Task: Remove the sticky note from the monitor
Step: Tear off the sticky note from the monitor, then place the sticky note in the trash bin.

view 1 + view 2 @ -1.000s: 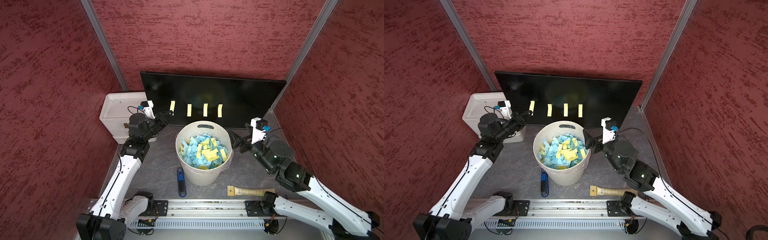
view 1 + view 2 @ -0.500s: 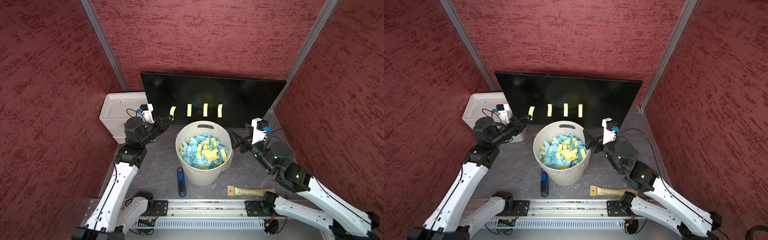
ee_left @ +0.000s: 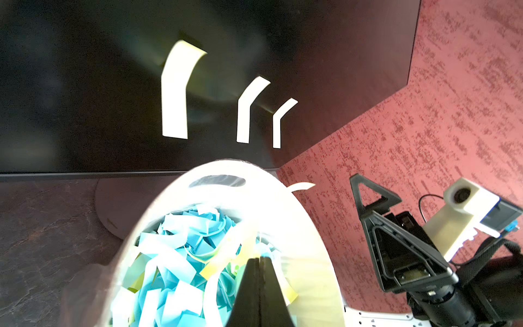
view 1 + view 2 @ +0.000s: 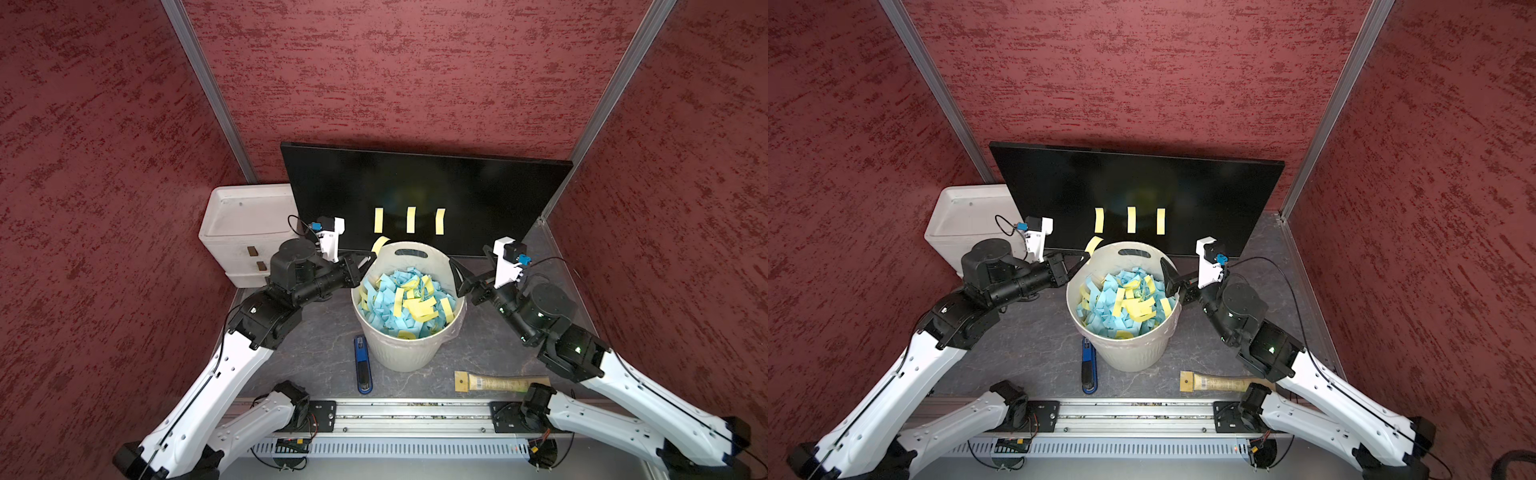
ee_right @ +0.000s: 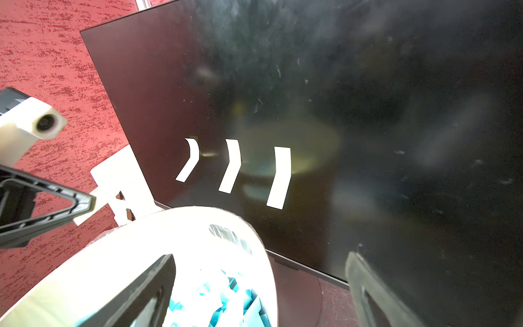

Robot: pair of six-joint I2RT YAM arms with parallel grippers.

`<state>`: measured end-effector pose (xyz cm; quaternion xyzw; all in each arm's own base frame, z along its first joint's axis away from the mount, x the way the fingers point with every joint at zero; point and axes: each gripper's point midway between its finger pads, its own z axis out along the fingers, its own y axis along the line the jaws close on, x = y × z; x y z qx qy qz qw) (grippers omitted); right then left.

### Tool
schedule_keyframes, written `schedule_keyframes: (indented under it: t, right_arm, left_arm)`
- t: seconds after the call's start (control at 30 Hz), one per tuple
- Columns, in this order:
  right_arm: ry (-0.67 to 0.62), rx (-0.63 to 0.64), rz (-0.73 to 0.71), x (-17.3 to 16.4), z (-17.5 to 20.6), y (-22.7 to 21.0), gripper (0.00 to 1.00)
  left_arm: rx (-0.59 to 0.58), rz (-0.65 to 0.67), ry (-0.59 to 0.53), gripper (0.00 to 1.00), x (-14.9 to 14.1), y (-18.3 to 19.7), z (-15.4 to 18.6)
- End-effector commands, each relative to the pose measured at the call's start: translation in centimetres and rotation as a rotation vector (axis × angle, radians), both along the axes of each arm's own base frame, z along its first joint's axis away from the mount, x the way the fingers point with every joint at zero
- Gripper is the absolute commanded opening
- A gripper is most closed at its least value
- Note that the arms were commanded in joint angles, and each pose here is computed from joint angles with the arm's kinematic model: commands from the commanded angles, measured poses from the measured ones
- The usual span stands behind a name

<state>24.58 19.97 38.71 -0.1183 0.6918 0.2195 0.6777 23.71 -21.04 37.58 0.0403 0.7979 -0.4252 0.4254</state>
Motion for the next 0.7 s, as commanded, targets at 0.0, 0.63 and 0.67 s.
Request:
schedule_keyframes:
  t: [0.0, 0.63, 0.67]
  right_arm:
    - [-0.053, 0.021, 0.013, 0.2, 1.3, 0.7, 0.99]
    - [-0.055, 0.051, -0.043, 2.9, 0.3, 0.0, 0.98]
    - [-0.05, 0.054, -0.046, 3.0, 0.2, -0.1, 0.99]
  left_arm:
    - [0.148, 0.057, -0.033, 0.0, -0.2, 0.1, -1.0]
    - [0.622, 0.215, -0.077, 0.01, 2.2, -2.4, -4.6]
    - [0.632, 0.218, -0.076, 0.03, 2.3, -2.4, -4.8]
